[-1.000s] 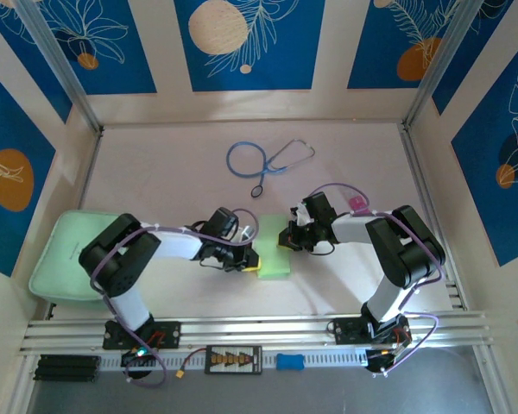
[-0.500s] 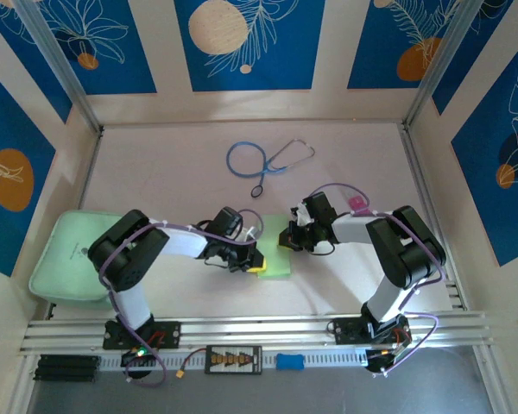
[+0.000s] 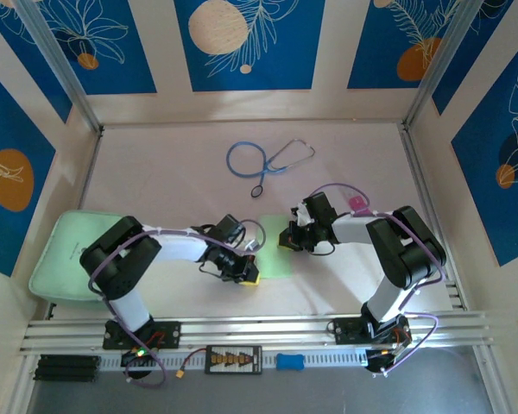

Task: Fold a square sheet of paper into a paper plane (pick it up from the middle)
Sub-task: First fold the square sheet of paper in half at the center of the table.

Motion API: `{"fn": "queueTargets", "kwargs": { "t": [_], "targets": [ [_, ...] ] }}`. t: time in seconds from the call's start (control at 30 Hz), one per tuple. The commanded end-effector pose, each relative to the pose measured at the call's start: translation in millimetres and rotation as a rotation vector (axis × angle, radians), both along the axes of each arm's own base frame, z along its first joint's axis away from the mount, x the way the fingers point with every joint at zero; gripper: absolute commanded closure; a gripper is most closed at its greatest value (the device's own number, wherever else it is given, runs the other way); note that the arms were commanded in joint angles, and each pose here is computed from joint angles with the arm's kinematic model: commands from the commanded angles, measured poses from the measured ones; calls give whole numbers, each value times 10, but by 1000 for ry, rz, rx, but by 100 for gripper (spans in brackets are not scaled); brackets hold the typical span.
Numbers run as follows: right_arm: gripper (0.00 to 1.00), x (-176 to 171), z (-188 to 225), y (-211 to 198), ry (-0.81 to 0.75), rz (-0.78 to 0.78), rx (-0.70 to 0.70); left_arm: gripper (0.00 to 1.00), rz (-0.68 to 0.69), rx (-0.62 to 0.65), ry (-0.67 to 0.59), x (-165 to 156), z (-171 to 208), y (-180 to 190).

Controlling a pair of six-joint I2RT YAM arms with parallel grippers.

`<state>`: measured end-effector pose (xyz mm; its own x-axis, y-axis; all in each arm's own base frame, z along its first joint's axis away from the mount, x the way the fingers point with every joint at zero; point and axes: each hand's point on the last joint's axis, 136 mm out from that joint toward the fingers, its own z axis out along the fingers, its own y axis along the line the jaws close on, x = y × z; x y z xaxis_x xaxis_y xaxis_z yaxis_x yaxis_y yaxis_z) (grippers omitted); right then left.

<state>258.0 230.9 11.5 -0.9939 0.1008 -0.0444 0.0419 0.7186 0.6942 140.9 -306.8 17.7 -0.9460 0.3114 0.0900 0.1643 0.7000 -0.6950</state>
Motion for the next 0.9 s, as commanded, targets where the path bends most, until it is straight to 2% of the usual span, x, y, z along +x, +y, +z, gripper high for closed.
{"fn": "queueTargets", "kwargs": {
  "t": [0.0,0.17,0.3,0.43,0.53,0.73,0.87],
  "targets": [
    [100,-358,-407,-356,145,-30,-184,100,-54,93,-56,-45,137,117],
    [100,-350,-384,-340,139,-15,-169,100,35,-5,-207,337,629,2],
    [100,-333,-358,-288,130,9,-144,100,138,-121,-210,806,809,-100],
    [100,-315,-338,-254,124,35,-134,100,225,-186,-189,1257,780,-151],
    [100,-307,-354,-257,131,39,-140,100,252,-224,-175,1461,741,-206],
    [100,-305,-386,-259,146,38,-148,100,239,-259,-148,1608,613,-349],
    [100,-309,-405,-271,157,33,-155,100,224,-149,-156,1632,333,-273]
  ]
}}
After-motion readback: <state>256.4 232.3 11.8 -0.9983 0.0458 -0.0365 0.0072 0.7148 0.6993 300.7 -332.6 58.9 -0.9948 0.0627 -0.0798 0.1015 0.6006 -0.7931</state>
